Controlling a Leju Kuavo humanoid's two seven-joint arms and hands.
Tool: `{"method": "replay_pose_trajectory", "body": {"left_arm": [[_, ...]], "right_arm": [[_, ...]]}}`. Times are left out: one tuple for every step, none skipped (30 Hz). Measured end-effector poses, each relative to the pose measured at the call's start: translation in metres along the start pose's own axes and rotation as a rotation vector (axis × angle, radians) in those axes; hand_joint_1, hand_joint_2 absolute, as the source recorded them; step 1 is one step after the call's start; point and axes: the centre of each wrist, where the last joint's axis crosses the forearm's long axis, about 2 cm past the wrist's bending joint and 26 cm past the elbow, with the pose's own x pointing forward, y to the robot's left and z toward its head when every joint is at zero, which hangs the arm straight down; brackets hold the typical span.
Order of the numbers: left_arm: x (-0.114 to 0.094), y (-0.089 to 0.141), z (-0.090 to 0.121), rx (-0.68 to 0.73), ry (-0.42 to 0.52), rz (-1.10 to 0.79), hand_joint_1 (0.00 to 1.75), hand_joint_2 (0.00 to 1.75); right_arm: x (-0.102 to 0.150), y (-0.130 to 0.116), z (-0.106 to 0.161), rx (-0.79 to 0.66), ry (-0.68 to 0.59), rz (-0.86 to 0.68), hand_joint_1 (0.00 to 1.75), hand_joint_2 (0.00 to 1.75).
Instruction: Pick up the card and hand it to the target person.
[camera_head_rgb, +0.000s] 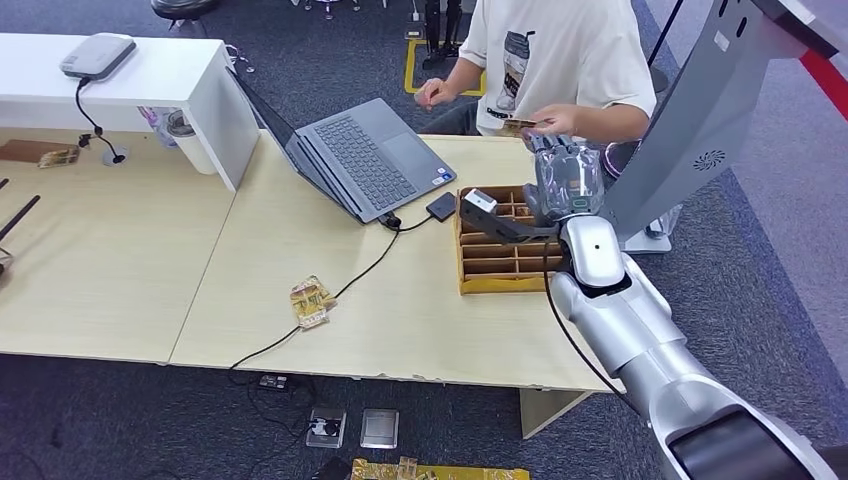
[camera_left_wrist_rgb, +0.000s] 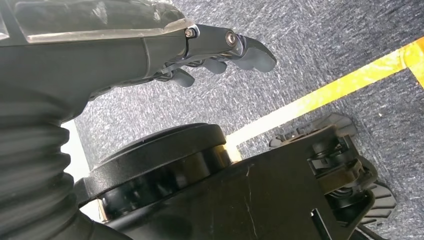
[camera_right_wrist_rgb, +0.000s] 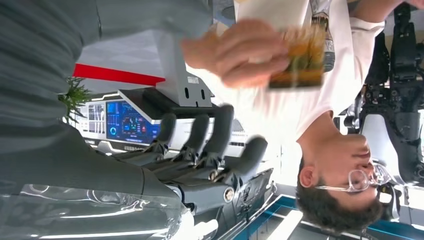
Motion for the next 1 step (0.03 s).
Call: {"method": "replay_pose_trajectory", "body": {"left_arm": [[0.0, 0.0, 0.0, 0.0, 0.0, 0.0, 0.0, 1.75]], "right_arm": [[0.0, 0.0, 0.0, -0.001, 0.0, 0.0, 0.0, 1.75]]}}
